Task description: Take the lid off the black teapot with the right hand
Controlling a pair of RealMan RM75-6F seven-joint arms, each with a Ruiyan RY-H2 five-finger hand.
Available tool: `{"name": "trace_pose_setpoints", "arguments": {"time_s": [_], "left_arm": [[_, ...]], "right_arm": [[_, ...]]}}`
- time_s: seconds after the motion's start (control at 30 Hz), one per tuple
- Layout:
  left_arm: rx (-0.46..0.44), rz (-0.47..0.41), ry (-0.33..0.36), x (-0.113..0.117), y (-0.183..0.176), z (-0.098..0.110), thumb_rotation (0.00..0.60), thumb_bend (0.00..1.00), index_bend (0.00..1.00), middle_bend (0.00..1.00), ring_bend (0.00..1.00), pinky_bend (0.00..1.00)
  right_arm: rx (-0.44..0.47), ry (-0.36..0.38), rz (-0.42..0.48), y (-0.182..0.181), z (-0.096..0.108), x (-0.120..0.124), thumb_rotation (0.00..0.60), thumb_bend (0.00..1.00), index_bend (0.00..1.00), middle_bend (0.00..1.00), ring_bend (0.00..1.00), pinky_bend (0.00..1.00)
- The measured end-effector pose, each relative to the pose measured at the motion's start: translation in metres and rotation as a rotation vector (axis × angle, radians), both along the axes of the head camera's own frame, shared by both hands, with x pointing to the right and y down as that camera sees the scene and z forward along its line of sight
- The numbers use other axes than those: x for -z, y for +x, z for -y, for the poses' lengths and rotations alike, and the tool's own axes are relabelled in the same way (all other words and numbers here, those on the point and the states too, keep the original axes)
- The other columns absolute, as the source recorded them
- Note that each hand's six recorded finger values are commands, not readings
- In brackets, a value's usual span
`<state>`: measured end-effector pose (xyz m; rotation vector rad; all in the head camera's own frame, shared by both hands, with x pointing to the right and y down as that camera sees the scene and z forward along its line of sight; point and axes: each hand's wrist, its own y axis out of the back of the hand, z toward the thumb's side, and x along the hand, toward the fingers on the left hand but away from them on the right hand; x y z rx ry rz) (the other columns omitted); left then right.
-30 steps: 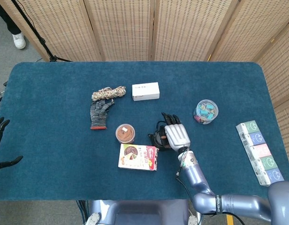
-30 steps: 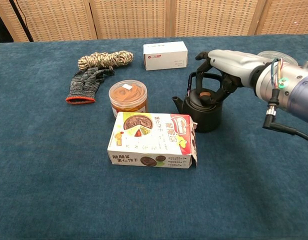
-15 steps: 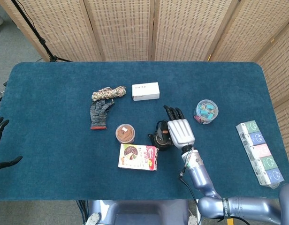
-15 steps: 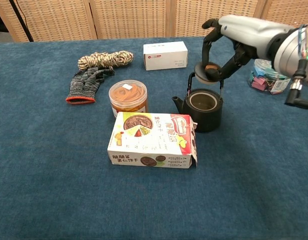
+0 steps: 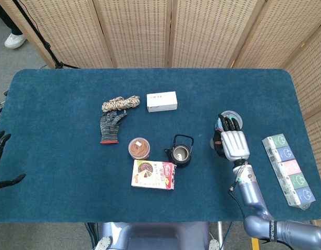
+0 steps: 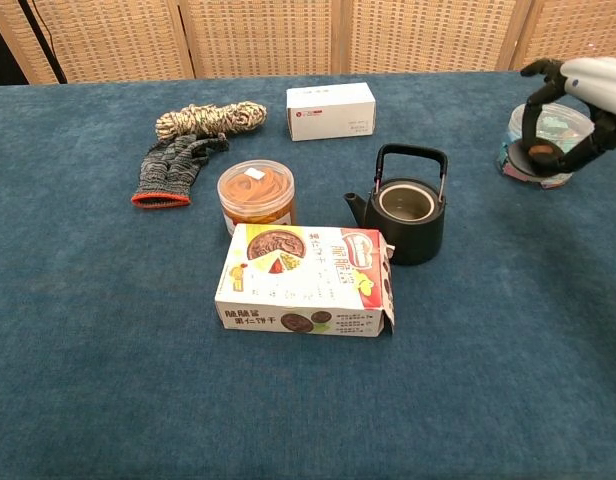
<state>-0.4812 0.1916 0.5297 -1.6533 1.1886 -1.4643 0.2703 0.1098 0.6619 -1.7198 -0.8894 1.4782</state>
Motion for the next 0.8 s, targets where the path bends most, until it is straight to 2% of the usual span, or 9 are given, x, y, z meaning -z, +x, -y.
{"name": "trace_pose_setpoints", "arguments": {"time_s": [0.2, 0.37, 0.43, 0.53, 0.57, 0.63, 0.8], "left_arm": [[0.002, 0.014, -0.010, -0.004, 0.001, -0.001, 0.600, 0.00, 0.00, 0.00, 0.00, 0.00], [0.003, 0.018, -0.013, -0.005, 0.003, -0.001, 0.600, 0.00, 0.00, 0.00, 0.00, 0.00], [0.002, 0.018, -0.013, -0.005, 0.003, -0.001, 0.600, 0.00, 0.00, 0.00, 0.00, 0.00], [0.002, 0.018, -0.012, -0.005, 0.003, -0.001, 0.600, 0.00, 0.00, 0.00, 0.00, 0.00], [0.003, 0.017, -0.012, -0.005, 0.003, -0.001, 0.600, 0.00, 0.00, 0.00, 0.00, 0.00], [0.002, 0.016, -0.012, -0.005, 0.003, -0.002, 0.600, 0.00, 0.00, 0.00, 0.00, 0.00], [0.000, 0.015, -0.010, -0.004, 0.003, -0.002, 0.600, 0.00, 0.00, 0.00, 0.00, 0.00]], "right_arm": [[0.003, -0.063, -0.006, 0.006, -0.014, -0.030, 0.600, 0.46, 0.59, 0.00, 0.00, 0.00], [0.007, -0.082, 0.012, 0.004, -0.020, -0.038, 0.600, 0.46, 0.56, 0.00, 0.00, 0.00], [0.010, -0.084, 0.016, 0.004, -0.022, -0.038, 0.600, 0.46, 0.43, 0.00, 0.00, 0.00], [0.014, -0.084, 0.027, 0.005, -0.022, -0.035, 0.600, 0.41, 0.10, 0.00, 0.00, 0.00], [0.017, -0.083, 0.029, 0.005, -0.022, -0.033, 0.600, 0.39, 0.05, 0.00, 0.00, 0.00], [0.022, -0.082, 0.034, 0.005, -0.023, -0.030, 0.600, 0.37, 0.00, 0.00, 0.00, 0.00], [0.026, -0.077, 0.054, 0.005, -0.024, -0.016, 0.600, 0.37, 0.00, 0.00, 0.00, 0.00]]}}
